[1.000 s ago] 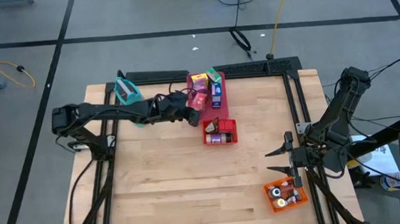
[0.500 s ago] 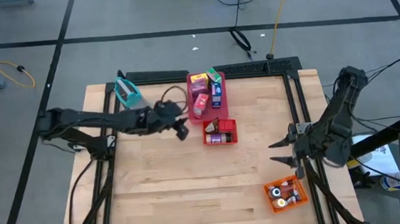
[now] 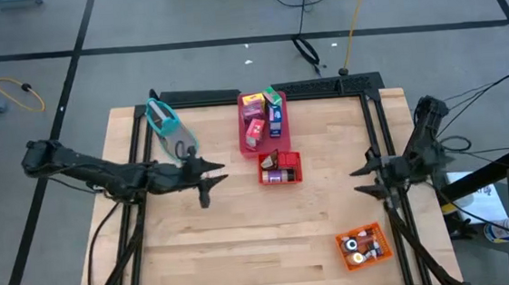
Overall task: Pick & Place Kitchen Items
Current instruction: Return to Home Position
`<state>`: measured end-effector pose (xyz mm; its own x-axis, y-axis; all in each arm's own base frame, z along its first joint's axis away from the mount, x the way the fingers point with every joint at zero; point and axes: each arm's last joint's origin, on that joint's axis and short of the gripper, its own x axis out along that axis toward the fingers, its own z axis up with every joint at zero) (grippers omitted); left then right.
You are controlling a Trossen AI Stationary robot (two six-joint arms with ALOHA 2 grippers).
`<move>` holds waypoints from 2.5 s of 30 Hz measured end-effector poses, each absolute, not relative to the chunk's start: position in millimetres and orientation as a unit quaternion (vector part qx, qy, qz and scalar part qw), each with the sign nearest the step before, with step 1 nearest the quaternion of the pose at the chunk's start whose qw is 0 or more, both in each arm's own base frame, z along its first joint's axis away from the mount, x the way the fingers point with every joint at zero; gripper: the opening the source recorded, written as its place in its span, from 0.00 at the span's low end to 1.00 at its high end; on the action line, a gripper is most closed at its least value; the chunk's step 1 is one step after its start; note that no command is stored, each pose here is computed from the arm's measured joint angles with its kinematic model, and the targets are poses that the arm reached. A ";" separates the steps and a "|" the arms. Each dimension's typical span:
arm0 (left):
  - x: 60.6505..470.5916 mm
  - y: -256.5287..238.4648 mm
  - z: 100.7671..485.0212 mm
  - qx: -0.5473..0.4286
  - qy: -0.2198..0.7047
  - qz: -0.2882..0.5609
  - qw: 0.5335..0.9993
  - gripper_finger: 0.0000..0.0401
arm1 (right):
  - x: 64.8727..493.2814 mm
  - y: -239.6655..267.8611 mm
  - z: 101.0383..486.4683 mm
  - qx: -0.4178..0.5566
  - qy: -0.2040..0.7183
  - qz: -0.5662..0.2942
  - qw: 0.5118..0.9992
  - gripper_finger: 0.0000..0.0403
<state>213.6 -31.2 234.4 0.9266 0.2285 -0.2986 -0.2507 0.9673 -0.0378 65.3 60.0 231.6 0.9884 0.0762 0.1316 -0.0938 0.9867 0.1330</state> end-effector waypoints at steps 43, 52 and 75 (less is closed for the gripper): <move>138.6 -8.2 141.4 -0.119 0.091 0.153 0.977 0.38 | 85.2 4.2 194.4 -0.034 0.025 -0.083 0.996 0.45; 131.4 -32.2 142.9 -0.103 0.069 0.181 0.976 0.38 | 86.4 -3.0 198.9 -0.041 0.000 -0.062 0.997 0.45; 125.8 -45.0 140.3 -0.089 0.080 0.159 0.980 0.38 | 99.4 -2.1 174.0 -0.018 -0.030 -0.030 0.999 0.45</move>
<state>125.8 -45.0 140.3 0.9368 0.2966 -0.1855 -0.3253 0.9337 -0.1499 99.4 -2.1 174.0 0.9965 -0.0586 0.0601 0.0608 0.9975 -0.0348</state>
